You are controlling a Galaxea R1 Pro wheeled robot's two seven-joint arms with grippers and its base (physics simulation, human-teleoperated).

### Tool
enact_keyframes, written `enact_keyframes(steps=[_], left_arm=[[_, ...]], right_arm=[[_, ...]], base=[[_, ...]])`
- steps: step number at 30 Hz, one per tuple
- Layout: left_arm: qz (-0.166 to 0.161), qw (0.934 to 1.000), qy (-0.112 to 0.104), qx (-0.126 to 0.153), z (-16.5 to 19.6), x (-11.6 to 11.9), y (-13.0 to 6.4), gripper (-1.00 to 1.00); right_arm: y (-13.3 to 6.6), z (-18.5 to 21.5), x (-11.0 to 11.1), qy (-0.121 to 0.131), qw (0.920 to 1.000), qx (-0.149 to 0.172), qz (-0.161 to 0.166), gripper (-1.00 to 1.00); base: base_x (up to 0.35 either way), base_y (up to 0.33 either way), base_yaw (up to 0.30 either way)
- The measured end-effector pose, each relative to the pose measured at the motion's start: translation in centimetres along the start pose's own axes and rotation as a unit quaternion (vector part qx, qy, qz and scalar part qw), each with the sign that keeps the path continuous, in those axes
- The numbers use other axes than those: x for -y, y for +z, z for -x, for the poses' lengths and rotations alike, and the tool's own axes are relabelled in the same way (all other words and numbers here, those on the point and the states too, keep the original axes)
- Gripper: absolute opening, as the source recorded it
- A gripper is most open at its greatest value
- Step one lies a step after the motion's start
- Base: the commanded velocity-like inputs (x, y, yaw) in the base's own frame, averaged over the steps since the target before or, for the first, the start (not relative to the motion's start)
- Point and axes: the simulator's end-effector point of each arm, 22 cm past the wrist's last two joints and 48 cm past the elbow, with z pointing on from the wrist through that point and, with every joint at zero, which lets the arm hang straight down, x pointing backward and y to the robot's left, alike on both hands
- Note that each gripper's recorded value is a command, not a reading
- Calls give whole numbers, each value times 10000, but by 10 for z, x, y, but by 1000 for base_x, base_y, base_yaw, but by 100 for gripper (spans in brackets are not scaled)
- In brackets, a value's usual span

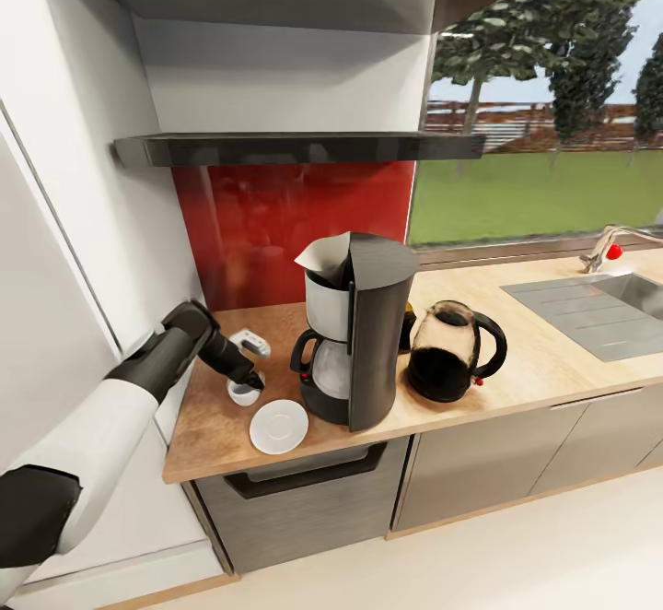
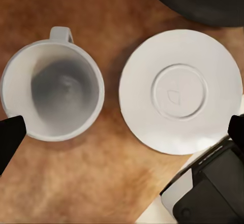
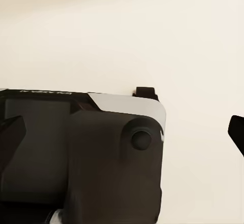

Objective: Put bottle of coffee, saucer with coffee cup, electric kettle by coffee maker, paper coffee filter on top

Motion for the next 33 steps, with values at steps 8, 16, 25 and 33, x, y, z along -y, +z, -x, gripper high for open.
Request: enact_keyframes(steps=[8, 16, 25, 33], left_arm=[[161, 9999, 15, -19, -3, -4, 5, 100], [173, 9998, 24, -14, -3, -4, 5, 100], [174, 9998, 20, -5, -2, -4, 5, 100], [172, 9999, 18, -11, -3, -4, 6, 100]], right_arm=[[0, 0, 2, 0, 10000, 0, -13, 100], [0, 0, 2, 0, 10000, -1, -14, 100], [0, 0, 2, 0, 10000, 1, -14, 100], [0, 0, 2, 0, 10000, -1, -14, 100]], base=[[0, 0, 0], [0, 0, 0], [115, 0, 0], [36, 0, 0]])
